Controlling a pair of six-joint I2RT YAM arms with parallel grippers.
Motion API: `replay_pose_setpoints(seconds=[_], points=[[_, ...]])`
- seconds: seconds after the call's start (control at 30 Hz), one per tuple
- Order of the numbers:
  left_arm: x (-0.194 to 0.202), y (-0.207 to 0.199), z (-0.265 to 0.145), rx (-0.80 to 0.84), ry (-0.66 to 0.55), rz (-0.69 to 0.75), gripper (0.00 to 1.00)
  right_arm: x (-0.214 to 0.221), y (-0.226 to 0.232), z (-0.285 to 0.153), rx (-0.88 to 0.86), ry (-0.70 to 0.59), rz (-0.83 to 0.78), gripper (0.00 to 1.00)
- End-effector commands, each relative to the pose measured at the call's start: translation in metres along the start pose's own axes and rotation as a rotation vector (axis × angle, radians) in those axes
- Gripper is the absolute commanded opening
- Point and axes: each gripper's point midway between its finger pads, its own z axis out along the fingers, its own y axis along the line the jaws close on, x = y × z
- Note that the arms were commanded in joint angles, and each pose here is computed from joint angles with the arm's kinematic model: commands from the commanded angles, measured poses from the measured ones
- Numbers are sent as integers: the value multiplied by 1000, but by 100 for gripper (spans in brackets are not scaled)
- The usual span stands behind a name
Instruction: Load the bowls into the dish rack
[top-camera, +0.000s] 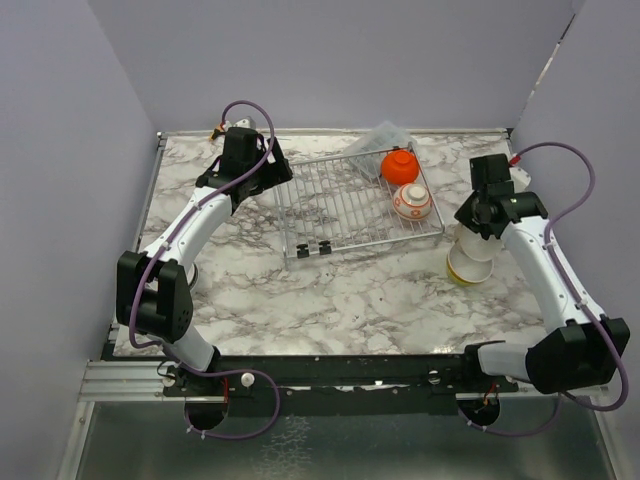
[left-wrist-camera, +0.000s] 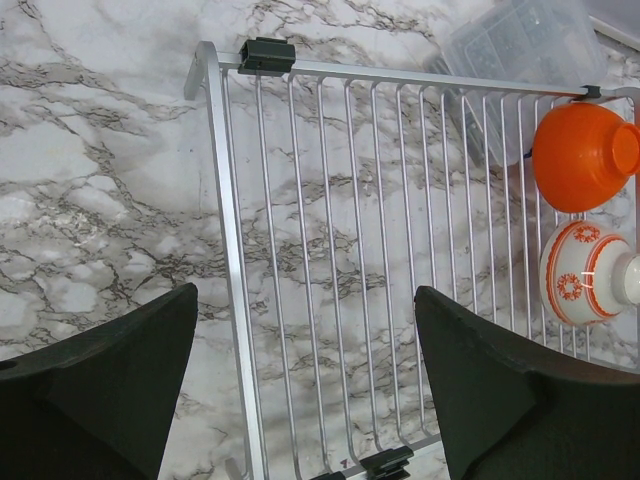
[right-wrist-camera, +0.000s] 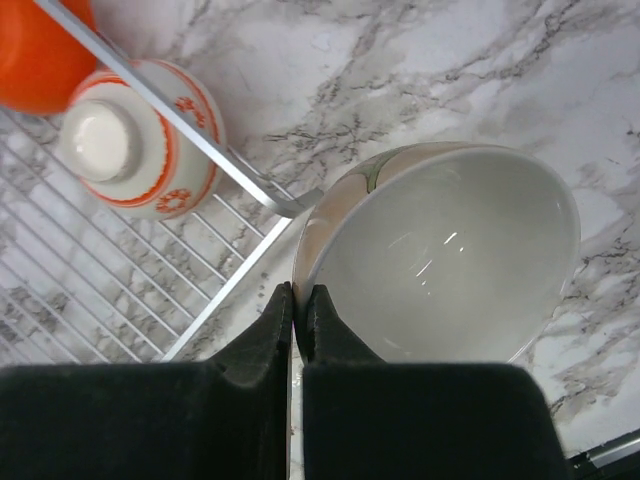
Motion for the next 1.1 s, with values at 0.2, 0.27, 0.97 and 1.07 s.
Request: replay_pose_setpoints(seconds=[0.2, 0.27, 0.97, 1.07], points=[[-11, -6, -16, 24, -28, -17, 90, -52, 84, -71, -487, -122, 12, 1], [-12, -5, -18, 16, -38, -18, 90, -50, 107, -81, -616, -105, -3, 1], [29, 25, -50, -30, -46, -166, 88, 35, 294, -109, -1254, 169, -93, 1], [34, 30, -52, -40, -44, -153, 88, 53, 306, -106, -1282, 231, -84, 1]])
